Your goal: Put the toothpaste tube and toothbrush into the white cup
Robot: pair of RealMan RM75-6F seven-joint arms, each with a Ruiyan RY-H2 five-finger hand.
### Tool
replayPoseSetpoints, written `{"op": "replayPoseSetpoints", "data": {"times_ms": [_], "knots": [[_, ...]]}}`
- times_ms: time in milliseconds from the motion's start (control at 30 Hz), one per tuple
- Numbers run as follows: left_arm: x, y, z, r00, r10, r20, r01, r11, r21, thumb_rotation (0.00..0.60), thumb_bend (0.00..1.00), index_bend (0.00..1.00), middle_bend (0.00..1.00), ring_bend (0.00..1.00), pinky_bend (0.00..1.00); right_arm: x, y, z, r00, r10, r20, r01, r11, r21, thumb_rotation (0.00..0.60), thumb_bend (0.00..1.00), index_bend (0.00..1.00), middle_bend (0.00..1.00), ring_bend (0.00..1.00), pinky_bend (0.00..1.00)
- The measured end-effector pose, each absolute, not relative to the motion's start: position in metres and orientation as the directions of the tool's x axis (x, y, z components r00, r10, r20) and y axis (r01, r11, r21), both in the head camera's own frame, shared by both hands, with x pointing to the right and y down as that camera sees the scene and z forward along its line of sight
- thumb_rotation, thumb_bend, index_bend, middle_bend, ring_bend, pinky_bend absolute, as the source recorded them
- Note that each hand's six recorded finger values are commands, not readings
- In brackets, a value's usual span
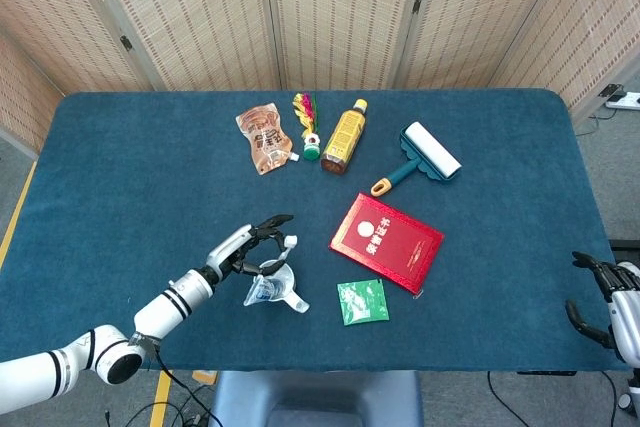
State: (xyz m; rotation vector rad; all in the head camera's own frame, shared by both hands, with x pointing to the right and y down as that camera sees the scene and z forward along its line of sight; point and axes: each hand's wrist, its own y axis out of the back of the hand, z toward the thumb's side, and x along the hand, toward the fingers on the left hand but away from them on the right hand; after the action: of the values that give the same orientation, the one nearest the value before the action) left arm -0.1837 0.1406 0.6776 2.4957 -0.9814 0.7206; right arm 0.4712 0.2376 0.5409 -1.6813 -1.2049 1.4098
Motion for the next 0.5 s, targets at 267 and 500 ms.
{"op": "replayPoseSetpoints", "data": {"times_ms": [267, 500], "knots": [[-0.183, 0.135, 0.671, 0.642, -0.530, 0.554, -0.699, -0.701, 0.140, 0.600, 0.42, 0.13, 0.04, 0.00, 0.14, 0.469, 0.236, 0.540, 0.018, 0.921, -0.389, 0.250, -0.381, -0.890, 0.600, 0.31, 0.17, 0.28, 0.24, 0.24], [-0.183, 0.120, 0.661, 0.637, -0.560, 0.530, -0.706, -0.700, 0.109, 0.600, 0.42, 0.08, 0.04, 0.00, 0.14, 0.470, 0.237, 0.538, 0.015, 0.923, -0.385, 0.250, -0.376, -0.892, 0.600, 0.31, 0.17, 0.28, 0.24, 0.24]]}}
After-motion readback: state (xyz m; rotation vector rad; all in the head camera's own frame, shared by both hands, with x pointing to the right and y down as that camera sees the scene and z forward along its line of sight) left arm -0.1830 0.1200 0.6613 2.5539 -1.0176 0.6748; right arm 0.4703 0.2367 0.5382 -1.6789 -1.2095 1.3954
